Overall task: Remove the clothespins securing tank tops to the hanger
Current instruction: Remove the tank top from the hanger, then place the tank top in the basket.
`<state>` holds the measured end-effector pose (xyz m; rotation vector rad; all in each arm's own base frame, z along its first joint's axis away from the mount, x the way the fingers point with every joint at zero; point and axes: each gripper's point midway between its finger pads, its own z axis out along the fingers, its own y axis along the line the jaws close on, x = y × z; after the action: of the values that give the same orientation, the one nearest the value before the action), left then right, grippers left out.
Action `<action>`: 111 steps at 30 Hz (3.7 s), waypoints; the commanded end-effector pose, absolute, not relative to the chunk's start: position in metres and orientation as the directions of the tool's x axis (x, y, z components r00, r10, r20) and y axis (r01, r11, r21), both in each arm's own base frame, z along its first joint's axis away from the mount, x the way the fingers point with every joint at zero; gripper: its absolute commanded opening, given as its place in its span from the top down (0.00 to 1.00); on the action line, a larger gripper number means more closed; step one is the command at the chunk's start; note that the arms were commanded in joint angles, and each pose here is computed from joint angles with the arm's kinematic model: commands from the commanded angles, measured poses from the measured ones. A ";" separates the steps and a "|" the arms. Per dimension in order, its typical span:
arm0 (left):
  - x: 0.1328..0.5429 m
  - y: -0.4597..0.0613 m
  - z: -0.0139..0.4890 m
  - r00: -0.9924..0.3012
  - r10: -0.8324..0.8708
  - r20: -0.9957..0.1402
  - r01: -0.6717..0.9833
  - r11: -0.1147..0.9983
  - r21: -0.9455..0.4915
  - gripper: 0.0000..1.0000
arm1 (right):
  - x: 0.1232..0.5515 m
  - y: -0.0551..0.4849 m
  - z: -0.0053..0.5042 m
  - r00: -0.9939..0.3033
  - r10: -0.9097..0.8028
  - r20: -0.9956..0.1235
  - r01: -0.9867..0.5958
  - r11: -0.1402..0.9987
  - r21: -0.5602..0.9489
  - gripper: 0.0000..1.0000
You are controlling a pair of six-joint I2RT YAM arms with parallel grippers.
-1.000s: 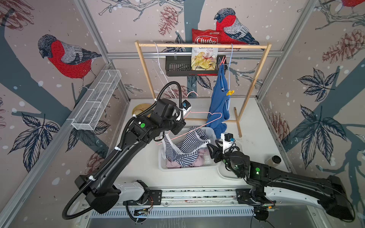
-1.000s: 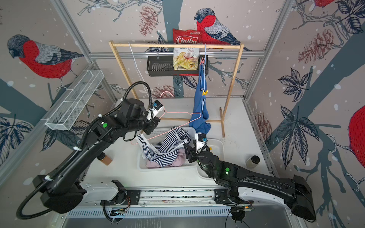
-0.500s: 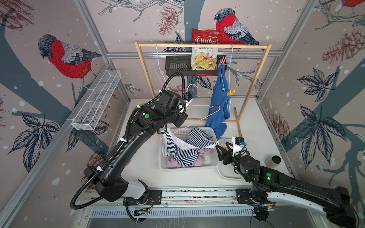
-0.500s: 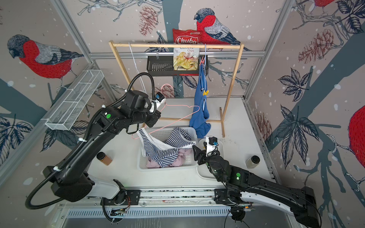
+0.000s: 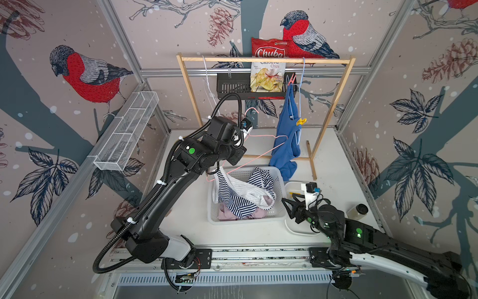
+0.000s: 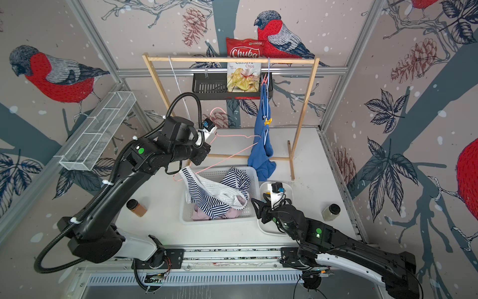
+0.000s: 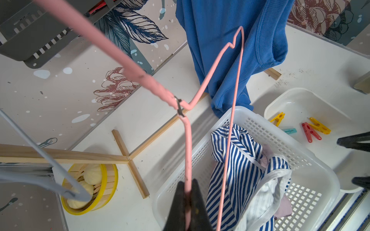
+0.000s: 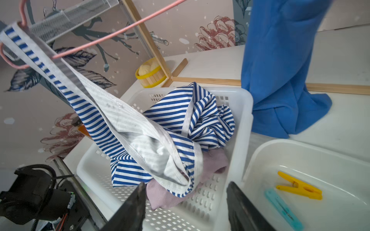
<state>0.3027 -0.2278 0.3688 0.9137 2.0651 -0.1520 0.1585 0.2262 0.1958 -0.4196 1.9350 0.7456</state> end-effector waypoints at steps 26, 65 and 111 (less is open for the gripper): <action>0.304 -0.236 0.367 -0.420 0.495 -0.761 0.646 0.752 0.133 1.00 | 0.149 0.471 0.273 -0.223 0.127 -0.966 -0.913 0.321 0.253 0.31; 0.302 -0.219 0.413 -0.351 0.334 -0.875 0.555 0.827 0.093 1.00 | 0.130 0.457 0.266 -0.224 0.062 -0.973 -0.886 0.403 0.230 1.00; 0.292 -0.184 0.374 -0.412 0.374 -0.831 0.456 0.874 0.167 1.00 | 0.241 0.311 0.346 0.071 -0.144 -0.987 -0.600 0.785 -0.158 0.41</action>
<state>0.2915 -0.1860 0.3713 0.5911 2.0565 -0.1363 0.2240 0.3250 0.3233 -0.5866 1.5772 0.5845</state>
